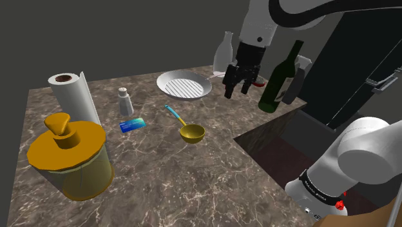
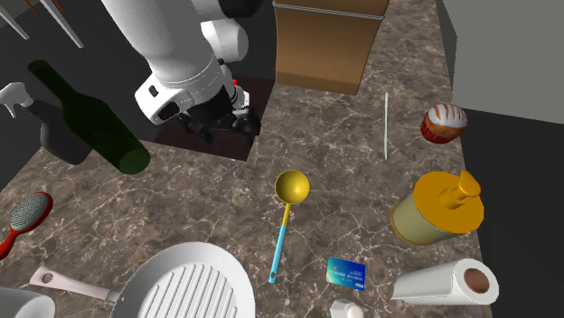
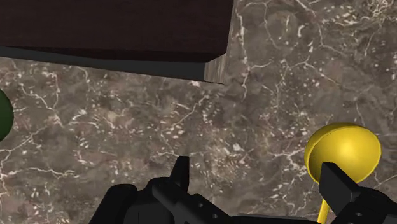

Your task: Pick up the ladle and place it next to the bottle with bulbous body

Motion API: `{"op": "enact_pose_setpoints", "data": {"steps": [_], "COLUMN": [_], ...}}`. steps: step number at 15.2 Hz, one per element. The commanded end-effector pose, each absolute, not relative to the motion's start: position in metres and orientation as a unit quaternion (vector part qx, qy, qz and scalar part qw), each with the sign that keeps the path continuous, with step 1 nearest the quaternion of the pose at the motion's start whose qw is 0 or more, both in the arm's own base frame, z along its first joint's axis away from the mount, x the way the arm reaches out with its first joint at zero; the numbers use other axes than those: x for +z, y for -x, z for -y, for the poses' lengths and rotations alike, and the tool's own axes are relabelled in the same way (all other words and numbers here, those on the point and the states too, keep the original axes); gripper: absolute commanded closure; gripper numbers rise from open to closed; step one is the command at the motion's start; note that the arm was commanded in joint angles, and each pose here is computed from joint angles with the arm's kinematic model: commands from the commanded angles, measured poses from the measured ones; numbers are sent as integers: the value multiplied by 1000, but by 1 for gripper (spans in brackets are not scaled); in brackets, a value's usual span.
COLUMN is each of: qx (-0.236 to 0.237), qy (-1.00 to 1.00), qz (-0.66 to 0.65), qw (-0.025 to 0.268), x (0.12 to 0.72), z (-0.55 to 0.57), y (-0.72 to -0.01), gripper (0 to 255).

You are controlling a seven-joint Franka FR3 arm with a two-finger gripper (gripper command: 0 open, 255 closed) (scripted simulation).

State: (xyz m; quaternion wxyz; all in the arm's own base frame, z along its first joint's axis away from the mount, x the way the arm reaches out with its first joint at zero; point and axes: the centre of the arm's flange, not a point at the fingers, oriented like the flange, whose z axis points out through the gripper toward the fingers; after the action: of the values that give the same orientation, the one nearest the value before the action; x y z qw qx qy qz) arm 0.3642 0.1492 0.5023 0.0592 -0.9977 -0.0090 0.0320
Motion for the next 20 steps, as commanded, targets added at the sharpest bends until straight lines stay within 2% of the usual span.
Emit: {"op": "enact_pose_setpoints", "data": {"steps": [1,14,20], "qx": [32,36,36], "qy": [998,995,995], "qz": [0,-53,-53], "qw": [63,81,81], "x": [488,389,358], "z": [-165,-275,-280], "y": [-379,-459,-457], "gripper": [0,0,0]}}
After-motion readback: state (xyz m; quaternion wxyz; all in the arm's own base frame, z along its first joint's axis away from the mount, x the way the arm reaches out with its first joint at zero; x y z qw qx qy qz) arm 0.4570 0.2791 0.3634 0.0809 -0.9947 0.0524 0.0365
